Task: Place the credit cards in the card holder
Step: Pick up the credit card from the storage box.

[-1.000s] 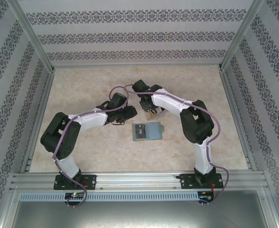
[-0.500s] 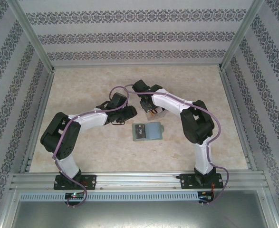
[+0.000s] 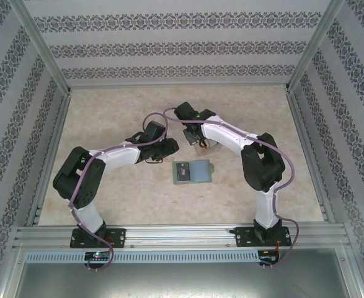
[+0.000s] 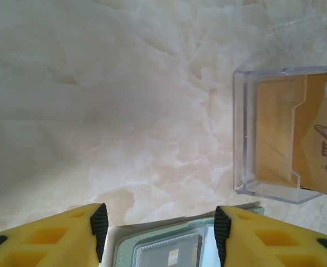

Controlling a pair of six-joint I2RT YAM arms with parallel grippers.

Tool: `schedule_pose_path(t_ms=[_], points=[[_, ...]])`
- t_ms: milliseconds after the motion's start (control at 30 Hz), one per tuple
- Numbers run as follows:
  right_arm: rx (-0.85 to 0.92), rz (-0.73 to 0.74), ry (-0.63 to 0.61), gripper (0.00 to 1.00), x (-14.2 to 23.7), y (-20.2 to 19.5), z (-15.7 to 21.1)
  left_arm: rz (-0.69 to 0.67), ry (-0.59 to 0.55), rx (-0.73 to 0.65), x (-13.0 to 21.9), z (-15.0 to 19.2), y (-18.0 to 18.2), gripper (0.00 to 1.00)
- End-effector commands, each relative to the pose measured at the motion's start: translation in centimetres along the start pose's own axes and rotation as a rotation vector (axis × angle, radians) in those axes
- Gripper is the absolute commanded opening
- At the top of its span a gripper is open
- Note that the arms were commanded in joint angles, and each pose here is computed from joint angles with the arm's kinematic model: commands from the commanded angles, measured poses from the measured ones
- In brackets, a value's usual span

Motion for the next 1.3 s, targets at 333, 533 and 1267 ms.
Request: schedule_pose_path(t_ms=[333,533,1267], points=[[-0.255,-0.246,-0.124,0.07,7.1,-1.2,-0.3,0.085,-0.042,-0.003,2.1,-1.0,-1.5,0.56],[-0.469,-0.507,-0.193,0.04,9.2,-3.0,0.4,0.23,-0.061,-0.01,3.8,-1.3,-4.0,0.59],[-0.866,-1.001,-0.155,0.03,9.1,-4.2,2.9,0.612,0.054,0.016,4.0,-1.1,-9.7,0.67]])
Point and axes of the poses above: each hand's point on the last joint's axis, 136 mm out from that joint toward the fingers, its own x axis back along the fingers, its own y axis along the line the jaws close on, z = x × y, the point moved 3 cm from there along x, back along the fingers, and after that the axes turned 4 degrees about -x, right-handed, at the moved point
